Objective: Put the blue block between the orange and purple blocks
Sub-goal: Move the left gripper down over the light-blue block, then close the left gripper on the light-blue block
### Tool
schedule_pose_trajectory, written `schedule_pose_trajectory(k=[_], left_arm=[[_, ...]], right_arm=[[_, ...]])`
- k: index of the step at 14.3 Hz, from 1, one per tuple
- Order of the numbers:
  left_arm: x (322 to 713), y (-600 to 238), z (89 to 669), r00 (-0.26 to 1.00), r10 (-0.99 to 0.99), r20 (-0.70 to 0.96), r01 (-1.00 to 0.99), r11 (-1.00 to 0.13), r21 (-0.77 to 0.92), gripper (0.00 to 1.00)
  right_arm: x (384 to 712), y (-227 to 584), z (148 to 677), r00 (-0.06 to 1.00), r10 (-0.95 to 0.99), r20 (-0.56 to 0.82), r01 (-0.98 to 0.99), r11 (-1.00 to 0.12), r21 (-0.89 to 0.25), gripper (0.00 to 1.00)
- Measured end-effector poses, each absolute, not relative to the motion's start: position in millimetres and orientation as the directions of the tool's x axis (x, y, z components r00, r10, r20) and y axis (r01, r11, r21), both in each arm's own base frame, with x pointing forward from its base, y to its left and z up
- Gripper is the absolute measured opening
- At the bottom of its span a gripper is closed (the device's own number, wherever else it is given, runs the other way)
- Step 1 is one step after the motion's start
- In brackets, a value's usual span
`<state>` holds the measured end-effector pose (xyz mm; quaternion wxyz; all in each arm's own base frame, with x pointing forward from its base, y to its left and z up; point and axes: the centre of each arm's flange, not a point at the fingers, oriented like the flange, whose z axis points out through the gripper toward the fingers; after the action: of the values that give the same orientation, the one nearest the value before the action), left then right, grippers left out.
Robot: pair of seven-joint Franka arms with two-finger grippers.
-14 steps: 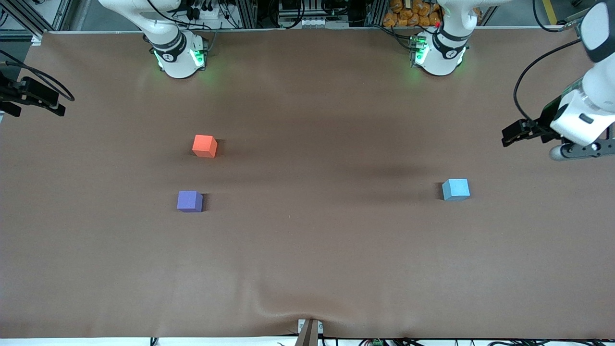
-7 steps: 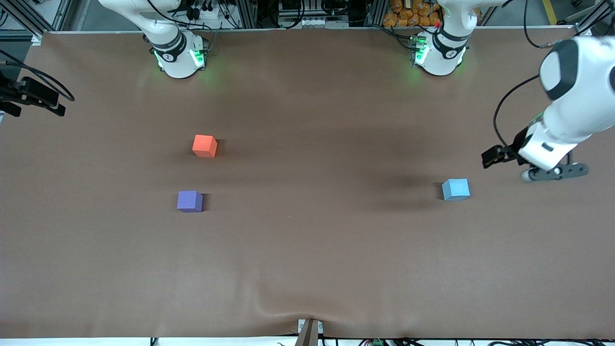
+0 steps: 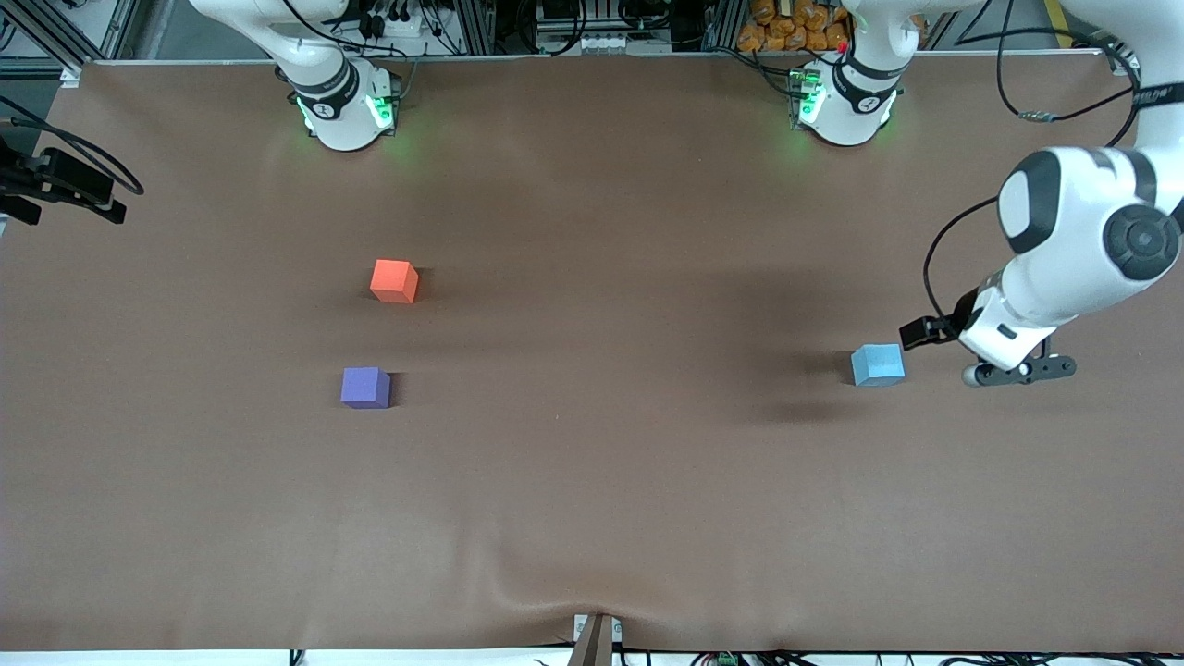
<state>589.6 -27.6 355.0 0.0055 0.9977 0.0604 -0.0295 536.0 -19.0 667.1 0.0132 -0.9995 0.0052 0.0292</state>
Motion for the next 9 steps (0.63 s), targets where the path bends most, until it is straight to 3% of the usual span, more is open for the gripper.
schedule_pose_trajectory(k=[9], left_arm=[[589, -37, 242, 0.973, 0.150, -0.173, 0.153, -0.988, 0.004, 1.00]], right_arm=[[536, -19, 667, 0.998, -0.010, -0.058, -0.011, -1.000, -0.026, 1.00]])
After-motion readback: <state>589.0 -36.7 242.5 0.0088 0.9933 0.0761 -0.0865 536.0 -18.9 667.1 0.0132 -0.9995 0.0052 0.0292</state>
